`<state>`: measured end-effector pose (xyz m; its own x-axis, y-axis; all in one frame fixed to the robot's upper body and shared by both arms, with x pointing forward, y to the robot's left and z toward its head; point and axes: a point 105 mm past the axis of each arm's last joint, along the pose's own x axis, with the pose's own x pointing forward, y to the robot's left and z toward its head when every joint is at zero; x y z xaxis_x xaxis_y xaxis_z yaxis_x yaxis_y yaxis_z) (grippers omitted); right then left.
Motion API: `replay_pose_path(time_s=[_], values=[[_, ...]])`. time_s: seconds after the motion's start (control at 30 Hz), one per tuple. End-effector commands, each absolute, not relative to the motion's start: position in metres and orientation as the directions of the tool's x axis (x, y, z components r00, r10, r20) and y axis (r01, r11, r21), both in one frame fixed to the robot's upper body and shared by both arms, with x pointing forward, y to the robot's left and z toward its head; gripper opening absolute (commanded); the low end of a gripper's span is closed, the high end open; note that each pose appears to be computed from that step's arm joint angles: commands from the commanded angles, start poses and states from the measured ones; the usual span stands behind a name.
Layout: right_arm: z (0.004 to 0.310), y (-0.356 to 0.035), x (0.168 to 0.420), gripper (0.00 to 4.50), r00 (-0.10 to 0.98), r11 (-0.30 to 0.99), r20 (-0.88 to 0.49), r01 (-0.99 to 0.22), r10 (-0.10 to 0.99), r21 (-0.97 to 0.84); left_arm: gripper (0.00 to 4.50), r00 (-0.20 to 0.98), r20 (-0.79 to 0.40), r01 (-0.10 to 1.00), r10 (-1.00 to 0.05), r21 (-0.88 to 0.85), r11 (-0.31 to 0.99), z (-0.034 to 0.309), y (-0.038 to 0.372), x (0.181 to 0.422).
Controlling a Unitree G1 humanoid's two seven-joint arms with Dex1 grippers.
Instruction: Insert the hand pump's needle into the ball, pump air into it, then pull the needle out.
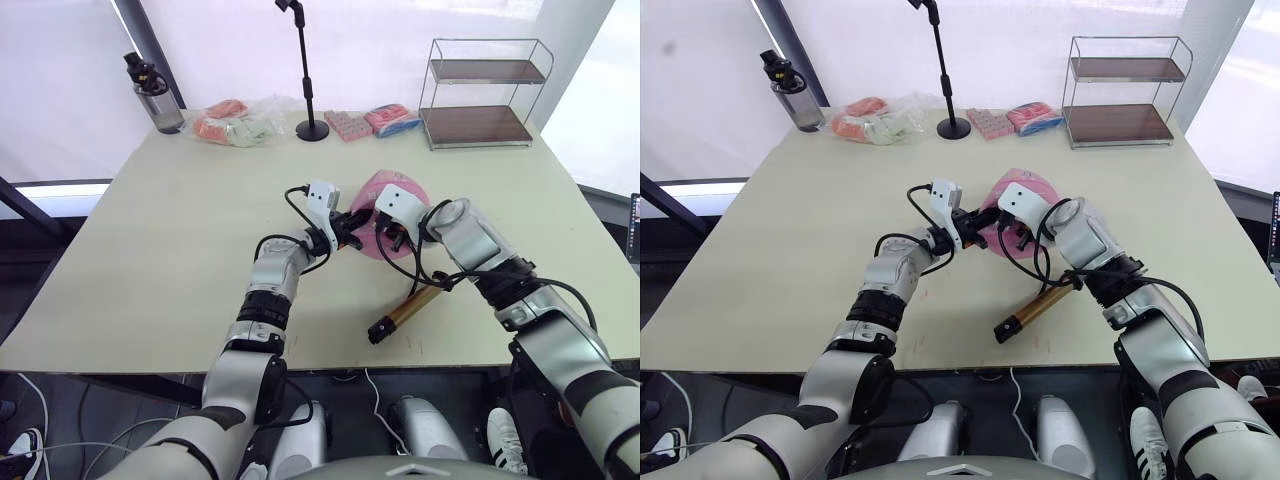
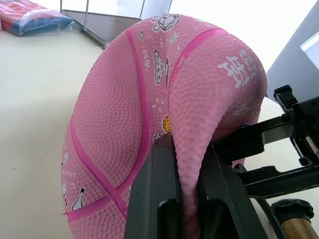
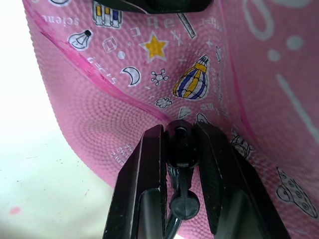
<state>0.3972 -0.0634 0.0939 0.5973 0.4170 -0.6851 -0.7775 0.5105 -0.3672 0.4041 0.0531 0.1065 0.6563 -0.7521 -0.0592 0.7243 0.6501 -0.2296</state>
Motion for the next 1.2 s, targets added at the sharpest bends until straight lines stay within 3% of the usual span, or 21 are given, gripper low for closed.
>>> replay_pose_path(time_s=[0.03, 0.3, 0.57, 1.0, 1.2], values=[[0.029, -0.093, 0.382, 0.35, 0.505, 0.56, -0.82, -0.775, 0.27, -0.293, 0.0, 0.59, -0.066, 0.767, -0.805, -0.265, 0.584, 0.1, 0.035, 0.393], [0.01, -0.108, 0.381, 0.35, 0.494, 0.566, -0.845, -0.764, 0.205, -0.309, 0.0, 0.59, -0.066, 0.766, -0.805, -0.267, 0.584, 0.101, 0.035, 0.394], [0.006, -0.109, 0.382, 0.35, 0.497, 0.59, -0.843, -0.751, 0.207, -0.298, 0.0, 0.589, -0.064, 0.767, -0.805, -0.269, 0.583, 0.101, 0.034, 0.393], [0.046, -0.097, 0.392, 0.35, 0.637, 0.616, -0.706, -0.7, 0.309, -0.362, 0.0, 0.588, -0.064, 0.771, -0.806, -0.255, 0.583, 0.103, 0.034, 0.395], [0.083, -0.093, 0.391, 0.35, 0.726, 0.638, -0.56, -0.658, 0.398, -0.399, 0.0, 0.584, -0.064, 0.776, -0.809, -0.247, 0.58, 0.103, 0.034, 0.396]])
